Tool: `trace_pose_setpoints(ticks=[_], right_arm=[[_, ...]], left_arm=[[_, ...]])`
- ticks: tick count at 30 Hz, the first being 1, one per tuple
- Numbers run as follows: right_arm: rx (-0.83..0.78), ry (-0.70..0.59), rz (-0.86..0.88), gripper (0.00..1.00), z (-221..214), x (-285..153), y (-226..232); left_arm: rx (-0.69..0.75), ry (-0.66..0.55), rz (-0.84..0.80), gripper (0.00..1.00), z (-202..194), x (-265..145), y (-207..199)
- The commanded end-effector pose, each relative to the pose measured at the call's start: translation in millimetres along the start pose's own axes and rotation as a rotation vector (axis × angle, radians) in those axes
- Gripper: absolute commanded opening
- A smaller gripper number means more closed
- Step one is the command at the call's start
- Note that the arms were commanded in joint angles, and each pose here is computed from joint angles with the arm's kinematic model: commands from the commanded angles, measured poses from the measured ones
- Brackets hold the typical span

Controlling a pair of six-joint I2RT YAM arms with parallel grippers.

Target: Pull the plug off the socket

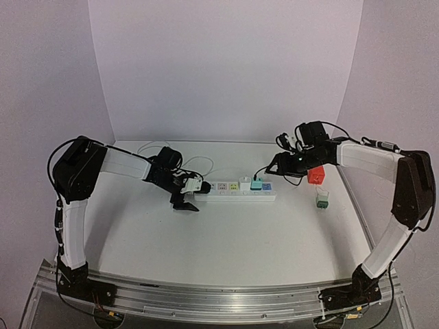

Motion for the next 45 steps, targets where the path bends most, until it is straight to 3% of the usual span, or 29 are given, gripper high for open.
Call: trace_pose_setpoints(ticks=[1,7,13,16,19,28,45], right_arm=[[-0.027,0.049,0.046,0.65,-8,15,0],[-0.013,0.072,0.064,0.63,-13,34,-7],[0.03,0.066,0.063,0.62,-17,44,-13],[0.086,0.071,0.038,0.61,-20,50,-19],[0.135,0.07,-0.004,0.6,-24,56,-26],[0.231,0.037,-0.16,0.59,-32,59,-46],[0.384,0.038,-0.206,0.52,-27,103,-63]], left_arm=[[0.014,-0.216,-0.197,0.85,52,-44,2],[-0.019,-0.398,-0.32,0.85,96,-72,22],[-0.154,-0.503,-0.171,0.87,137,-75,77],[-0.187,-0.476,-0.029,0.91,146,-65,107],[-0.19,-0.363,0.047,0.92,138,-30,120],[-0.178,-0.257,0.012,0.93,110,41,118],[-0.21,-0.256,0.025,0.71,105,85,98]])
Point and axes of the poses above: each gripper's point midway between its finger pads, its own x axis out along the fingers, its own y axis along the line the jaws close on, z = x × y, the point moved 8 cm from there along -x, back along the fingers, and after that the axes turned 7 degrees about x, right-handed, at the moved point
